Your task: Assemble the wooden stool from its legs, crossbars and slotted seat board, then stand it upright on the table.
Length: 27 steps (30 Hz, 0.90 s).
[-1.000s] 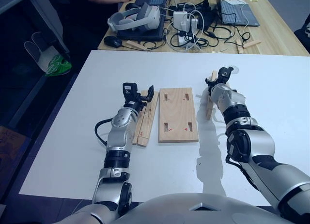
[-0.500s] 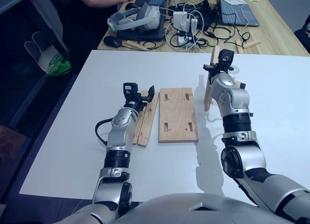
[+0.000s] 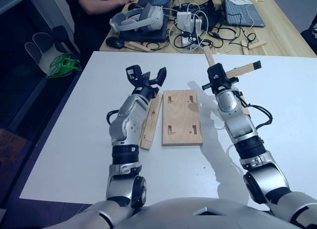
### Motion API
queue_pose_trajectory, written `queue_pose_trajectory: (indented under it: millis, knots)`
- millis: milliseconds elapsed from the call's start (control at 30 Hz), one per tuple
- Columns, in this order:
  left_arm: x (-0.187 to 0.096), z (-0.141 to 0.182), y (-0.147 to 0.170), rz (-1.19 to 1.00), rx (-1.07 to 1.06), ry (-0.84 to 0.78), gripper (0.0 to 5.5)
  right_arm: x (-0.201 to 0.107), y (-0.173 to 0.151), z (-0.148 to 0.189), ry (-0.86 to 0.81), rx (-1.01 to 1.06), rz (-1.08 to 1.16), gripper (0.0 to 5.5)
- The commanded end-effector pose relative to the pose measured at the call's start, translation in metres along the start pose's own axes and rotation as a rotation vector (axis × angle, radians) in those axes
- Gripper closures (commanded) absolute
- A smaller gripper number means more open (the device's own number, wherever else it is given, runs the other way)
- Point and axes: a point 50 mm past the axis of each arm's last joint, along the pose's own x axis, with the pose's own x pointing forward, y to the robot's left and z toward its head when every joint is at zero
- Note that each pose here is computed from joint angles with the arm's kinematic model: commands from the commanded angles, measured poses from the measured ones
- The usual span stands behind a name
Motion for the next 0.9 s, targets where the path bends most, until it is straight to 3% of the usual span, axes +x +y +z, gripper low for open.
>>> queue_pose_trajectory:
  millis: [33, 200, 667, 900]
  knots:
    - [0.0, -0.013, -0.019, -0.084, -0.245, 0.177, 1.58, -0.006, 0.006, 0.007, -0.119, -0.154, 0.055, 4.56]
    - [-0.001, -0.021, -0.036, -0.124, -0.325, 0.261, 1.58, -0.011, 0.02, 0.016, -0.211, -0.221, 0.144, 4.56]
    - [0.01, -0.005, -0.028, -0.044, -0.351, 0.151, 1.58, -0.025, 0.048, 0.014, -0.304, -0.341, 0.317, 4.56]
    - [0.011, -0.003, -0.022, 0.007, -0.336, 0.112, 2.54, -0.026, 0.05, 0.016, -0.322, -0.336, 0.321, 4.56]
